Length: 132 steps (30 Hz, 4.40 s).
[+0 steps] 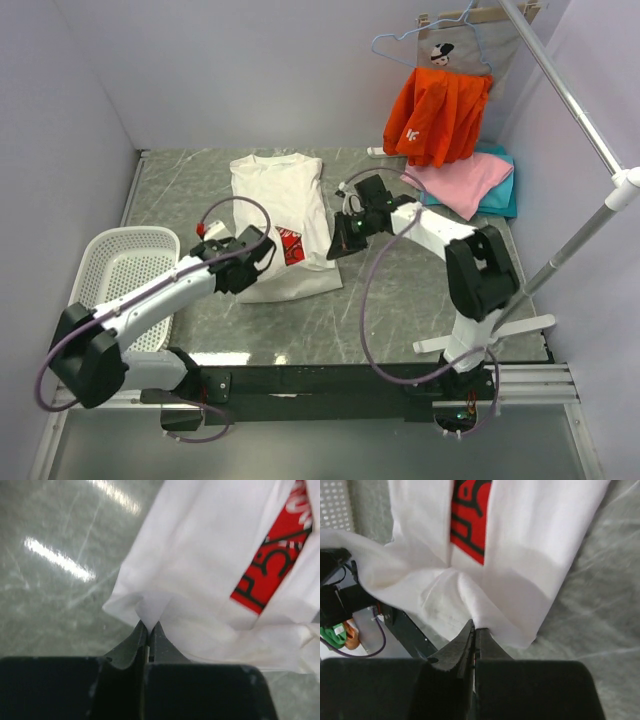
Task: Fold and stack the t-shirts
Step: Fold the folded rectangular tshirt in 1/3 of the way
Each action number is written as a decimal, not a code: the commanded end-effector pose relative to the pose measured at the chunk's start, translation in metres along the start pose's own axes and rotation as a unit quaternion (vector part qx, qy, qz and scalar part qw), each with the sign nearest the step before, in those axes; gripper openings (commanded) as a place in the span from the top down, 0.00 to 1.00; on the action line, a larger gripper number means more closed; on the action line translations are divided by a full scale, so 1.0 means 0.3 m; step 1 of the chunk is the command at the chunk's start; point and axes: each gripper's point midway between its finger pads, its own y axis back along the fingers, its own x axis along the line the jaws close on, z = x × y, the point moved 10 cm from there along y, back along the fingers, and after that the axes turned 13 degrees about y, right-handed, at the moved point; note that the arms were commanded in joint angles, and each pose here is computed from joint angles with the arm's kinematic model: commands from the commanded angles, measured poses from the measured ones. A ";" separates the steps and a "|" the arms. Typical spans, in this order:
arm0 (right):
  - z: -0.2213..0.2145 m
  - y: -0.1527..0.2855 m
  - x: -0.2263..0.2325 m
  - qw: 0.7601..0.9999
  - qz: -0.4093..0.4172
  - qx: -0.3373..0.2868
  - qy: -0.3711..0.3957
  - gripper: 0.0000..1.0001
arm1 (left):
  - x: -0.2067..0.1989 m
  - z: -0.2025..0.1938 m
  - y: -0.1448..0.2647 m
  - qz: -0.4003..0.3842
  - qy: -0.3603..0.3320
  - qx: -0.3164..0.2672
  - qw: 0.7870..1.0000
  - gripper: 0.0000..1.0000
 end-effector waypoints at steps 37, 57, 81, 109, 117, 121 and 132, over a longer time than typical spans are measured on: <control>0.188 -0.101 0.075 0.998 0.037 -0.001 0.050 0.61 | -0.157 0.186 -0.201 -0.110 -0.032 0.040 0.993 0.01; 0.283 -0.259 -0.071 0.998 -0.052 0.000 0.033 0.60 | -0.349 0.203 -0.412 -0.084 -0.060 0.007 0.995 0.01; 0.508 -0.092 -0.234 0.969 -0.183 -0.157 0.050 0.58 | -0.409 0.318 -0.525 -0.098 -0.076 -0.062 0.990 0.00; 0.375 -0.316 -0.163 0.991 -0.100 -0.067 0.059 0.57 | -0.195 0.248 -0.409 -0.118 -0.036 -0.052 0.991 0.01; 0.355 -0.332 -0.261 0.973 -0.212 -0.068 0.056 0.55 | -0.154 0.239 -0.406 -0.104 -0.036 -0.059 0.992 0.01; 0.343 -0.289 -0.283 0.957 -0.277 -0.072 0.049 0.54 | -0.104 0.221 -0.403 -0.087 -0.035 -0.057 0.994 0.01; 0.267 -0.053 -0.202 0.956 -0.258 -0.133 0.049 0.47 | -0.003 0.205 -0.341 -0.070 -0.011 -0.065 0.995 0.01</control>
